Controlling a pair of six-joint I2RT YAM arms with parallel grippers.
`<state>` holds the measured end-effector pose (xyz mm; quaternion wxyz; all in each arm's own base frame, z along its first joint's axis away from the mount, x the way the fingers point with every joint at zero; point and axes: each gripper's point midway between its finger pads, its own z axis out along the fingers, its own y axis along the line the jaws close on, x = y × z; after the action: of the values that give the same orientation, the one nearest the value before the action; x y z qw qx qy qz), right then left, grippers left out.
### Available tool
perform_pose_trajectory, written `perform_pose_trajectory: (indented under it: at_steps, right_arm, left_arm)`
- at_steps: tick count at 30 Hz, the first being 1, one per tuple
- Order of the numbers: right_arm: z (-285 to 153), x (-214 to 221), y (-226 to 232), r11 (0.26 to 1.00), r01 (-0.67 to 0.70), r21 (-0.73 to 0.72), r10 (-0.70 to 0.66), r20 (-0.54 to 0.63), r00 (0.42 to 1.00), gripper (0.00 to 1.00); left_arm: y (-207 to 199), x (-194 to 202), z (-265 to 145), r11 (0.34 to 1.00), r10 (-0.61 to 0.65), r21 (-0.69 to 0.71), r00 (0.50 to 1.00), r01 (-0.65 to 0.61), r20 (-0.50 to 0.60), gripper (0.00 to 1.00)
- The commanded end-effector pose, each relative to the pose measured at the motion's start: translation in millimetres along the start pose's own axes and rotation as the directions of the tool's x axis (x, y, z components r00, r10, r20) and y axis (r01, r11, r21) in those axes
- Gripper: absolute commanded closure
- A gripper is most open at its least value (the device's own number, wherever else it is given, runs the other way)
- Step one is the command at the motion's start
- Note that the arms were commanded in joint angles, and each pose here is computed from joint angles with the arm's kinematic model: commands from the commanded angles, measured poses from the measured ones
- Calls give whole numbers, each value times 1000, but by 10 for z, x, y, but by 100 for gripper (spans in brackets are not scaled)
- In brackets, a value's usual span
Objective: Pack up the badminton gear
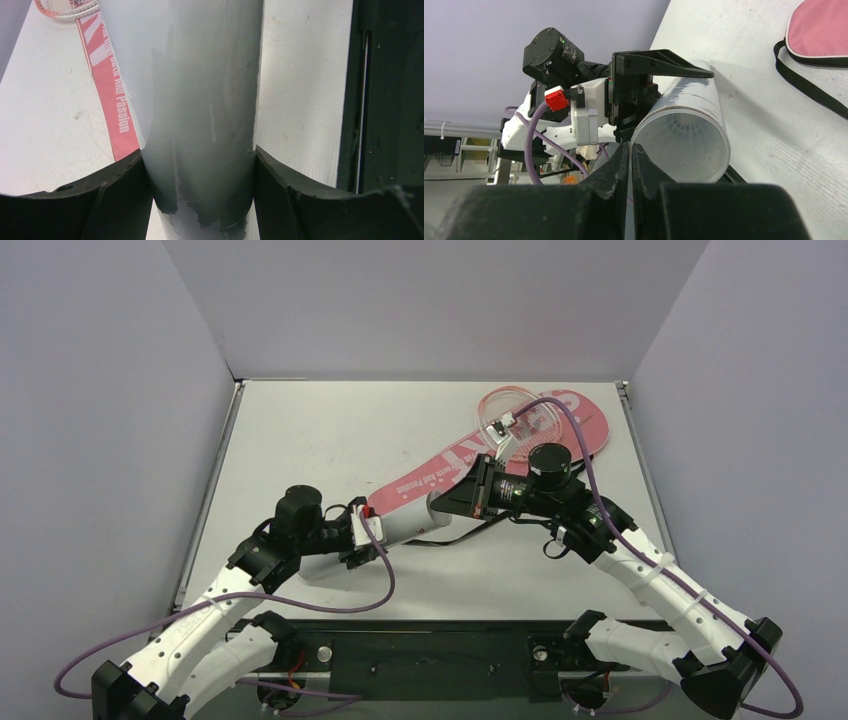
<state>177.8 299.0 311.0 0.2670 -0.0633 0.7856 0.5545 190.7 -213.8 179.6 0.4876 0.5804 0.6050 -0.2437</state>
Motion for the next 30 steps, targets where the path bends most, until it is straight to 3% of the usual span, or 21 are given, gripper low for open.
perform_pose_trajectory:
  at_steps: [1, 16, 24, 30]
  right_arm:
    - [-25, 8, 133, 998, 18, -62, -18, 1, 1000, 100]
    - [32, 58, 1, 1000, -4, -28, 3, -25, 1000, 99]
    - [-6, 31, 84, 998, -20, -63, 19, -17, 1000, 62]
    - [-46, -73, 60, 996, -51, -73, 53, 26, 998, 59]
  left_arm:
    - [126, -257, -39, 998, 58, -34, 996, -55, 70, 100]
    - [135, -275, -45, 998, 62, -36, 995, -60, 73, 100]
    - [129, -271, -45, 998, 62, -34, 995, -60, 72, 100]
    - [120, -269, -49, 998, 59, -31, 996, -57, 72, 100]
